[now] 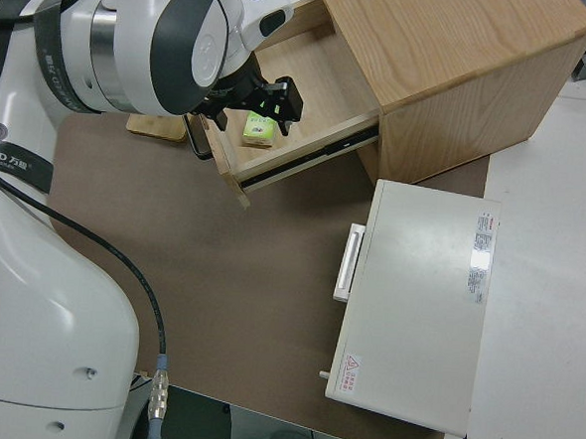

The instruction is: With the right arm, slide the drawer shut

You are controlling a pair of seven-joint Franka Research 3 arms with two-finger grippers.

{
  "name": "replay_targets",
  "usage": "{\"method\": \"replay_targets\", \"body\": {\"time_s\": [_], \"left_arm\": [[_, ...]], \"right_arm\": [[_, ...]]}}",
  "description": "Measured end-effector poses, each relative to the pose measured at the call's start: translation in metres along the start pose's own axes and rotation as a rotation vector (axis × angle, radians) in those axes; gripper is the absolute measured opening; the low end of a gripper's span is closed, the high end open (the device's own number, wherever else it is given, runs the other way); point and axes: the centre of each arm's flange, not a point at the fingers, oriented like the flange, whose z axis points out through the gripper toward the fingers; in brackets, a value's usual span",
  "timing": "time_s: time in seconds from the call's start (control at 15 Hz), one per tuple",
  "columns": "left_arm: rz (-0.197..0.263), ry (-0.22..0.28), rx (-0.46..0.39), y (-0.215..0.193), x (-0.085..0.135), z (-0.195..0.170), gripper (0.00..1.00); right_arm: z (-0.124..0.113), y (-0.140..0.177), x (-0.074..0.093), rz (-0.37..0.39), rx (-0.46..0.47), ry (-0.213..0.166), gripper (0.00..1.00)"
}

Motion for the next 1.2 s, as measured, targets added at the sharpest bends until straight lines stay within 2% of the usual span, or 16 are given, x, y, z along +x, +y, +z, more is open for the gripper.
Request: {"method": "replay_targets", "body": {"time_s": [0.6,0.73,0.8,0.87,1.07,1.2], "left_arm": [[0.000,0.000,0.000,0.0000,0.0000,0.0000,1.00],[0.000,0.000,0.000,0.0000,0.0000,0.0000,1.00],[0.000,0.000,0.000,0.0000,0.0000,0.0000,1.00],[0.000,0.000,0.000,0.0000,0.0000,0.0000,1.00],[0.000,0.000,0.000,0.0000,0.0000,0.0000,1.00],[0.000,0.000,0.000,0.0000,0.0000,0.0000,1.00]], "right_arm": [[0.0030,0.0007,0.0014,0.031,0.001,-0.006,0.96],[0.0032,-0.0003,0.0015,0.049,0.001,-0.007,0.83],[0.0033,-0.0010,0.0016,0.059,0.001,-0.008,0.83],[0.0034,-0.0018,0.0015,0.066,0.001,-0.009,0.78],[0.0042,-0.0057,0.0007,0.074,0.001,-0.017,0.30],[0.0049,-0.0074,-0.0001,0.090,0.000,-0.025,0.13]]}}
